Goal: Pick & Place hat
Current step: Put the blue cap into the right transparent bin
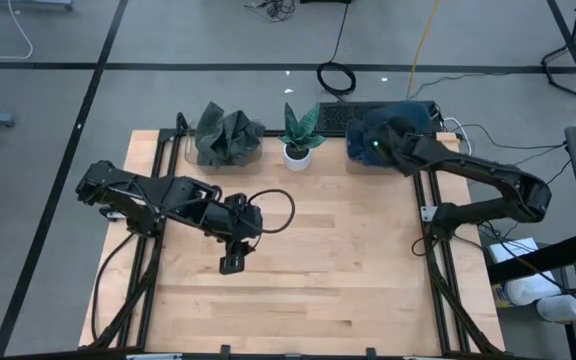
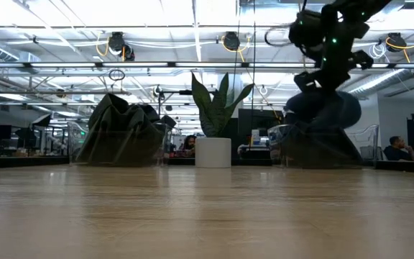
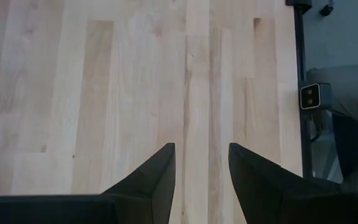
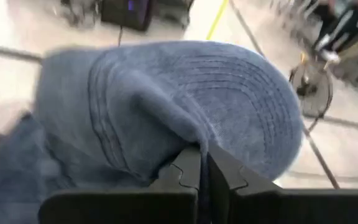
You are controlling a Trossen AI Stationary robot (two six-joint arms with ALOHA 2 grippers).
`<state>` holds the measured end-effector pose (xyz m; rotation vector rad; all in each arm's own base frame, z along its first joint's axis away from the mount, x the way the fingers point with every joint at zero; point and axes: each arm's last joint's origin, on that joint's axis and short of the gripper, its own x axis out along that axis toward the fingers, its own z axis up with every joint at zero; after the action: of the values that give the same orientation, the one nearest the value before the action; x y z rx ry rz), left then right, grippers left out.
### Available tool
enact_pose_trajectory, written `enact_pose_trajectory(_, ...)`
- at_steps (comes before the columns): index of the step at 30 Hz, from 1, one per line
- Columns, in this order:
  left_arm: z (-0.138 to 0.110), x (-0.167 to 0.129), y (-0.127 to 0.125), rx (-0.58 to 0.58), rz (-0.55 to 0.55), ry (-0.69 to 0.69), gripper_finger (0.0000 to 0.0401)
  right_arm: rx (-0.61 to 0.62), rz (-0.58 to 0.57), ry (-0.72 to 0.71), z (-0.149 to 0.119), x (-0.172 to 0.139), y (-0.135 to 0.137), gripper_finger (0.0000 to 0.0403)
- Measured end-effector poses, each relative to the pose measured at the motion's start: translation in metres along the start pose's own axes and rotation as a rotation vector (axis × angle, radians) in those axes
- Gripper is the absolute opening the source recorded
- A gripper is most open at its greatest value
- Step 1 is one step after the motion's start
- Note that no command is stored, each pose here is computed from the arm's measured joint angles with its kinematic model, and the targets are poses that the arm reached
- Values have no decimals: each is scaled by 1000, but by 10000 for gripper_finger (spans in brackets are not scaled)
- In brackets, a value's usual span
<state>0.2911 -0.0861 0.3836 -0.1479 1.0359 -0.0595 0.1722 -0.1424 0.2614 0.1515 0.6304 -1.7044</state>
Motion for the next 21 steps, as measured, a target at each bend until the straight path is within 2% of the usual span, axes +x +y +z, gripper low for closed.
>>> enact_pose_trajectory(4, 0, 0, 0, -2, 0, -1, 157, 68, 61, 137, -5, 8, -6, 0)
enact_pose_trajectory(13, 0, 0, 0, -31, 0, -3, 157, 164, 148, 243, 1, 20, -17, 0)
enact_pose_trajectory(17, 0, 0, 0, -32, 1, -1, 157, 185, 198, 233, 20, 7, -28, 0)
enact_pose_trajectory(21, 0, 0, 0, -32, 1, -1, 157, 187, 192, 198, 49, -15, -46, 0)
